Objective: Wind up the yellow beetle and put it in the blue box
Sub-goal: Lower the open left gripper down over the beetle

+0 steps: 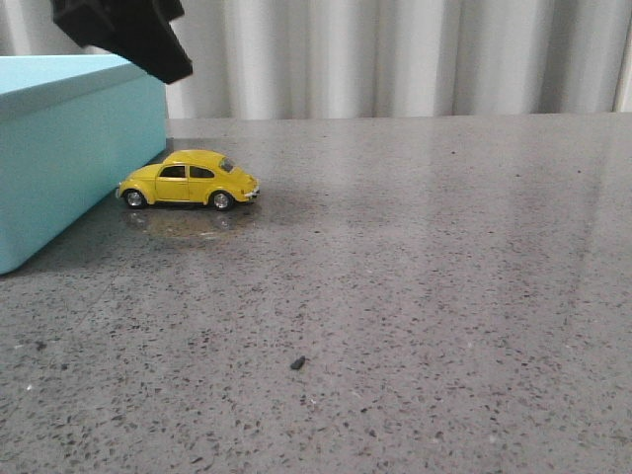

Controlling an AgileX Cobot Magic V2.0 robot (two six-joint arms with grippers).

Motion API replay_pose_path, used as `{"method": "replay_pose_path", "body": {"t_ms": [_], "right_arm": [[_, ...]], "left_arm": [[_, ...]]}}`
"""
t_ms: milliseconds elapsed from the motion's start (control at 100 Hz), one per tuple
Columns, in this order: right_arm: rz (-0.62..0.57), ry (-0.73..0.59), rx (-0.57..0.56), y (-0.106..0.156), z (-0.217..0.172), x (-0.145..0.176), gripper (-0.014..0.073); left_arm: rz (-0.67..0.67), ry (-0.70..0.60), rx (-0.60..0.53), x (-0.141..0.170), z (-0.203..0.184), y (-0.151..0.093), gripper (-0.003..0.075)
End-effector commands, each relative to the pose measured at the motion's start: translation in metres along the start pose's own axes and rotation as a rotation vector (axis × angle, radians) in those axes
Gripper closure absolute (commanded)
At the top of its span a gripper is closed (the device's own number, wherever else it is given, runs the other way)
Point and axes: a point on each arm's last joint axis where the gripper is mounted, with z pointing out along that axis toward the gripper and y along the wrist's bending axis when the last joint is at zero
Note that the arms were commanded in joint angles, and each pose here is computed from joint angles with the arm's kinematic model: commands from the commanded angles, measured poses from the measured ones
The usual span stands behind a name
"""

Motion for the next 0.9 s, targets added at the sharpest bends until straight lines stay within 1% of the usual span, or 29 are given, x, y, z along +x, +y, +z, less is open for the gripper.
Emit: {"method": "replay_pose_path", "body": {"t_ms": [0, 190, 360, 550, 730, 890], "right_arm": [[-0.018, -0.100, 0.015, -0.001, -0.002, -0.013, 0.0656], [-0.018, -0.102, 0.015, -0.001, -0.002, -0.013, 0.0656], [-0.018, -0.108, 0.016, -0.001, -0.002, -0.014, 0.0656], [-0.018, -0.108, 0.016, -0.001, -0.002, -0.014, 0.0656], [-0.018, -0.108, 0.016, -0.001, -0.002, -0.014, 0.0656], [-0.019, -0.108, 0.016, -0.001, -0.002, -0.014, 0.0656]], "left_arm": [[0.007, -0.052, -0.056, -0.013, -0.010, 0.011, 0.0261], [0.050, -0.007, 0.020, -0.009, 0.002, 0.005, 0.0261], [0.052, 0.014, 0.041, -0.005, 0.012, 0.006, 0.0261], [0.064, 0.046, 0.083, 0.000, 0.033, 0.003, 0.0261], [0.080, 0.073, 0.098, 0.004, 0.052, 0.002, 0.0261], [0.080, 0.073, 0.097, 0.002, 0.059, 0.006, 0.0261]]}}
